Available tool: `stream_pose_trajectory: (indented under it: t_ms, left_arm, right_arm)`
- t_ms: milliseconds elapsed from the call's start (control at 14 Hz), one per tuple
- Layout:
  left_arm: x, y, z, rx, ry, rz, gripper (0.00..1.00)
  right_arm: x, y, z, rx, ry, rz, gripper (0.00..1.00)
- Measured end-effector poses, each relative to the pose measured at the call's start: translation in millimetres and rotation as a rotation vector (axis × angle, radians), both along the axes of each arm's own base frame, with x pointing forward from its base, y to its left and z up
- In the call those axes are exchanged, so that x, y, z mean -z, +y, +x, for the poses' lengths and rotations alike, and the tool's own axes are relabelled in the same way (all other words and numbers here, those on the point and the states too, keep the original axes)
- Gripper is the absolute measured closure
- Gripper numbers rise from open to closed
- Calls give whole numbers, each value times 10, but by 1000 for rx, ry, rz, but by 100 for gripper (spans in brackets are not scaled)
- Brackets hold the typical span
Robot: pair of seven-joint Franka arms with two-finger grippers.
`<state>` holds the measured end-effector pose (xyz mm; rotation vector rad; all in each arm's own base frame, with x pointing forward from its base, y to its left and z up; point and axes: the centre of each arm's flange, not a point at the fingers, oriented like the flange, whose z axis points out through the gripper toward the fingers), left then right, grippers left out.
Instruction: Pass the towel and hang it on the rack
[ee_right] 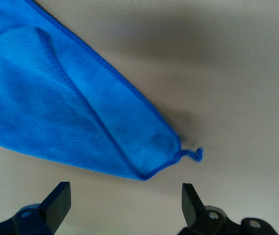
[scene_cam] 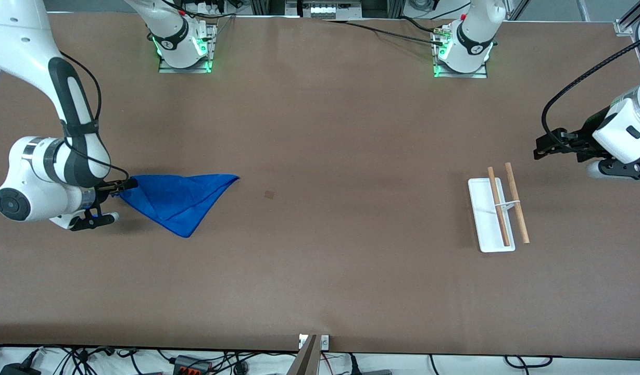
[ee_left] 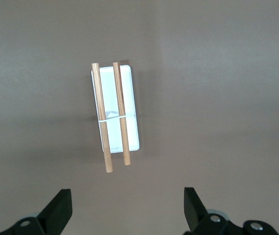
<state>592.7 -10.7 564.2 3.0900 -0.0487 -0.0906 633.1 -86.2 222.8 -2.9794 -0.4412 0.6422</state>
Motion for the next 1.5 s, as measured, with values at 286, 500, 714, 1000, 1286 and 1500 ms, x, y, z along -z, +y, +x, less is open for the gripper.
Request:
stream_pose_trajectory:
  t_ms: [286, 500, 714, 1000, 1286, 1500]
  left_arm:
    - [0, 4, 0, -1, 0, 0, 0]
    - [0, 5, 0, -1, 0, 0, 0]
    - [0, 6, 0, -1, 0, 0, 0]
    - [0, 6, 0, -1, 0, 0, 0]
    - [0, 6, 0, -1, 0, 0, 0]
    - [0, 7, 0, -1, 0, 0, 0]
  right_arm:
    - [313, -332, 75, -183, 14, 109, 0]
    - [446, -391, 54, -192, 19, 164, 0]
    - [563, -473, 5, -172, 28, 198, 0]
    - [568, -473, -39, -164, 63, 214, 32]
    - [574, -455, -70, -162, 86, 224, 43]
    - [574, -454, -72, -162, 87, 225, 55]
